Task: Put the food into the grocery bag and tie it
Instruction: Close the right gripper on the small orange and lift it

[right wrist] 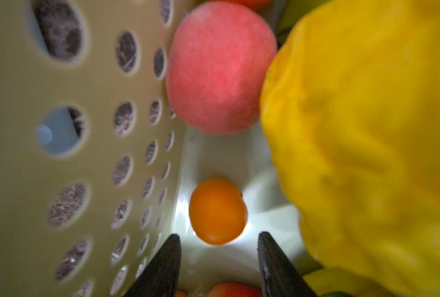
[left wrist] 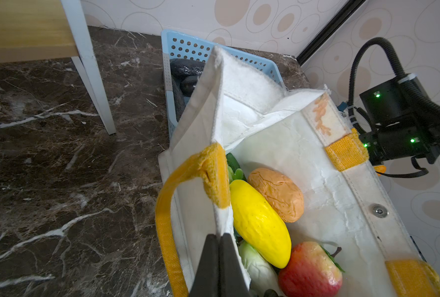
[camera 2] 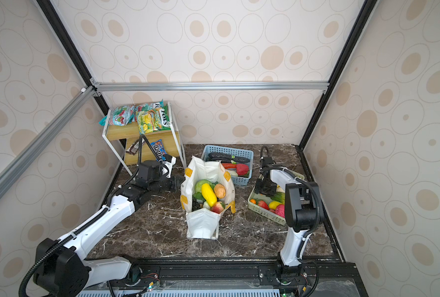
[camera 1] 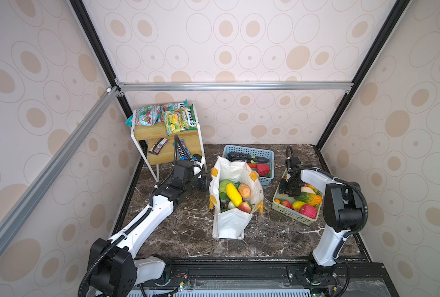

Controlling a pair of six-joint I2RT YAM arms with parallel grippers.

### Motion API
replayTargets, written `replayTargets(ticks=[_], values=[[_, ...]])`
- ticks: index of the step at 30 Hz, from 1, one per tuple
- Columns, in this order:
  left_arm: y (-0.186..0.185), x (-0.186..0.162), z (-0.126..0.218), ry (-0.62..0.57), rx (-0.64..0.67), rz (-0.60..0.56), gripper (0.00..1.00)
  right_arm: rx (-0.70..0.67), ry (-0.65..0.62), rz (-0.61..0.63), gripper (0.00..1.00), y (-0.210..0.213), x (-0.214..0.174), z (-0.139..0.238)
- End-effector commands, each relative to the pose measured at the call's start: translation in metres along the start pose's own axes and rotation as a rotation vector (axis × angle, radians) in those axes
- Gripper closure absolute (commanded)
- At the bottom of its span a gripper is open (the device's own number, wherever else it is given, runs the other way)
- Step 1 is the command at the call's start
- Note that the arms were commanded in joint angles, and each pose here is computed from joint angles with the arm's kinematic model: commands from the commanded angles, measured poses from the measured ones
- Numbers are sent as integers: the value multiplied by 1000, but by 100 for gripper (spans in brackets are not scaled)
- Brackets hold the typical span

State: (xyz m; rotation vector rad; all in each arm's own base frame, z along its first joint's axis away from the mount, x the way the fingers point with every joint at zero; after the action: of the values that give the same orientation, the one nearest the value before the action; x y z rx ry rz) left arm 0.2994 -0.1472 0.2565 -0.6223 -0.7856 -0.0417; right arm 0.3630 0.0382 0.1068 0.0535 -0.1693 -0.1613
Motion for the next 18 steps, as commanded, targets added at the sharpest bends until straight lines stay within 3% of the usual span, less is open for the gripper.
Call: replayTargets(ticks=[1, 11, 18], values=[[-1, 9, 1, -29, 4, 3, 100, -11, 7, 8, 49, -2, 1, -6], [0, 8, 2, -26, 4, 7, 100, -5, 12, 8, 59, -2, 0, -18], [-1, 8, 3, -29, 0, 12, 100, -39, -52, 53, 62, -6, 2, -20]])
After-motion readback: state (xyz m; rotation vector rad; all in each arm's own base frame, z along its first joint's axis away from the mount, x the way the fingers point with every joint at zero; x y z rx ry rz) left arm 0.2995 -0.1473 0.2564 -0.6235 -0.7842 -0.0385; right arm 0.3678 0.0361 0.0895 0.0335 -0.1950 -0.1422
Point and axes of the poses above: each gripper's point midway between its finger pads, its own z axis back along the fingers, its own y axis along the line the jaws close on, x = y × z, the point moved 7 cm from there along z, back along the fingers, and after that the axes turned 8 degrees about z, right-handed, at the moved point
